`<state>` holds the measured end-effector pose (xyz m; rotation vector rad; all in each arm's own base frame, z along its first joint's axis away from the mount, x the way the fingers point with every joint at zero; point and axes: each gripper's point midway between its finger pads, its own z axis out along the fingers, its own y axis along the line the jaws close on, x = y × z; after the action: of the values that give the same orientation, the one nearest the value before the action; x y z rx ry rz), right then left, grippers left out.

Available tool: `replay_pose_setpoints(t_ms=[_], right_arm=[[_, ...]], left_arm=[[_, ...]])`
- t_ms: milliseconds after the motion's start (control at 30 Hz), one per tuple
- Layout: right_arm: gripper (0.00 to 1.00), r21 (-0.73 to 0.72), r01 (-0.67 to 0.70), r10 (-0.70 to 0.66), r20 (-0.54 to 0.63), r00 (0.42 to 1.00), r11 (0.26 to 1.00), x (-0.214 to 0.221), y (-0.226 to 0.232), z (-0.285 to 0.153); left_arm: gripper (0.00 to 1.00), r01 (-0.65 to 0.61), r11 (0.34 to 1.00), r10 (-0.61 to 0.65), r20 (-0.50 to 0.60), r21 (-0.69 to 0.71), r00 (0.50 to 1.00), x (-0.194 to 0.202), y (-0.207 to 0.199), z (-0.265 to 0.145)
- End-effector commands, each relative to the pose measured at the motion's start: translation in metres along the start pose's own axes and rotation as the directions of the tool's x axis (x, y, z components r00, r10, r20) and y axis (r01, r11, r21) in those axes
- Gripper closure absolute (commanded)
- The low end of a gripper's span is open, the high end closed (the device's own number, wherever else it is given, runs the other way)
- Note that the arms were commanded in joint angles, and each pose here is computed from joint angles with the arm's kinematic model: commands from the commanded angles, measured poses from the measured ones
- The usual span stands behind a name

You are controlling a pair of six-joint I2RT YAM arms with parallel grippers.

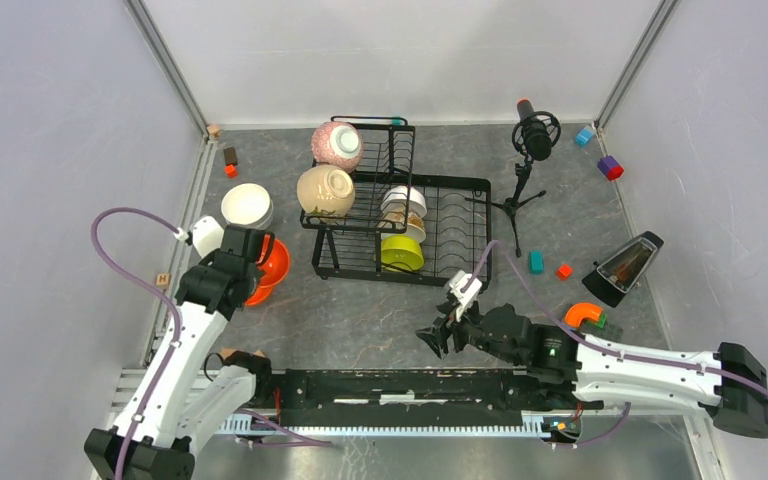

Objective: Unload the bowls from the dish rack
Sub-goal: Place the bowl with the bowl.

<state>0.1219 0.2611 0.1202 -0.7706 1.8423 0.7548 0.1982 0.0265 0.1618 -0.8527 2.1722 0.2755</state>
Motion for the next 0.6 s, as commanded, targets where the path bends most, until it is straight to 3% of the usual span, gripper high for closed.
replay_pose_setpoints(t_ms=[0, 233, 567], right_arm=[[0.24, 0.009, -0.074, 0.073, 0.078, 0.994, 0.997, -0.011, -0.002, -0.003], [0.24, 0.018, -0.121, 0.119, 0.076, 0.990, 0.993, 0.004, -0.007, -0.005], [0.24, 0.021, -0.136, 0.134, 0.074, 0.988, 0.991, 0.009, -0.008, -0.005]], left_arm=[[0.98, 0.286, 0.958, -0.288, 0.057, 0.033, 0.956, -0.019, -0.017, 0.008], [0.98, 0.383, 0.922, -0.384, -0.004, -0.049, 0.923, -0.013, 0.005, 0.030], [0.98, 0.536, 0.832, -0.551, -0.097, -0.145, 0.829, 0.023, 0.030, 0.068]])
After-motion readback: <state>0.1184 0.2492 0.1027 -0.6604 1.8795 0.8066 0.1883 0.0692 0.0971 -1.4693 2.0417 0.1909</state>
